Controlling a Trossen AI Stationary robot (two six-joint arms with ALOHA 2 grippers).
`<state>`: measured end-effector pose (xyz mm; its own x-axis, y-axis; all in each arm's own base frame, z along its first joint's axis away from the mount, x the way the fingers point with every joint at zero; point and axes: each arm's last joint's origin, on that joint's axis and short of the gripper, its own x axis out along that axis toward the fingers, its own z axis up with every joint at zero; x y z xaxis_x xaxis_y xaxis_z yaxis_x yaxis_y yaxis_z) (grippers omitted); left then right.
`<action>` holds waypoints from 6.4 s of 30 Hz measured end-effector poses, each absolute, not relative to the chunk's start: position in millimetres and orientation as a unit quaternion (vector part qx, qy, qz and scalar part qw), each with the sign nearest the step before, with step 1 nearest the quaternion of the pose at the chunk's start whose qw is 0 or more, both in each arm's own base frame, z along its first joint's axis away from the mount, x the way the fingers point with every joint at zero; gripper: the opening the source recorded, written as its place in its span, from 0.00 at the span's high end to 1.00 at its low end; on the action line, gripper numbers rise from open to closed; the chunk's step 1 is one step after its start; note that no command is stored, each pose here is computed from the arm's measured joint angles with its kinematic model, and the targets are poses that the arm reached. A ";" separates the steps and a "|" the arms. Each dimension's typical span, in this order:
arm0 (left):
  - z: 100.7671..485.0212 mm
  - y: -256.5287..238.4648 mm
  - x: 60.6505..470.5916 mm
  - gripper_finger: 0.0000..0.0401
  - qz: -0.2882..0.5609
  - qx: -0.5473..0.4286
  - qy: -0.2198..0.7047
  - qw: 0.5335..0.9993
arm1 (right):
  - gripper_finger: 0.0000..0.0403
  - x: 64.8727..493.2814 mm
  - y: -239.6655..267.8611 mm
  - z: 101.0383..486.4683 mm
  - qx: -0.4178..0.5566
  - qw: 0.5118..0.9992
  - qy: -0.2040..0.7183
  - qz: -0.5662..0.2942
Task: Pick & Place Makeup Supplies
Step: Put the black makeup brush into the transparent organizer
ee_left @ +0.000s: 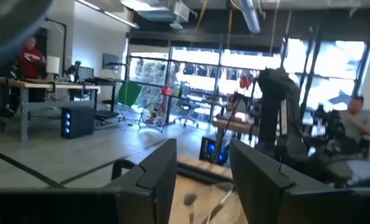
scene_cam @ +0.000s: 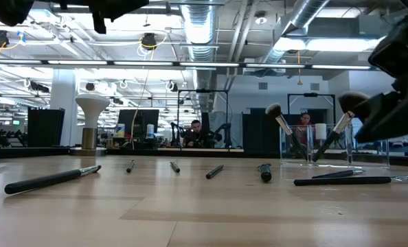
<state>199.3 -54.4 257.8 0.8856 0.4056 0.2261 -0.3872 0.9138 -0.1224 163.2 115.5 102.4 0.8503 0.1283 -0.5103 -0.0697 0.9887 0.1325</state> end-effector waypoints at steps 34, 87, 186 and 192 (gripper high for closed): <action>247.5 -68.4 211.1 0.64 0.000 -0.056 -0.126 0.990 | 0.72 160.4 127.8 63.1 -0.018 0.954 0.295 0.050; 90.8 -124.6 383.3 0.64 -0.053 -0.153 0.115 0.980 | 0.97 193.7 136.4 66.0 -0.005 0.974 0.213 0.073; 177.1 -105.4 334.2 0.96 0.041 0.046 -0.073 0.995 | 0.67 227.8 84.3 181.6 0.068 0.992 -0.102 -0.025; 177.5 -105.5 334.2 0.96 0.038 0.044 -0.075 0.995 | 0.71 229.3 79.7 187.8 0.071 0.988 -0.133 0.022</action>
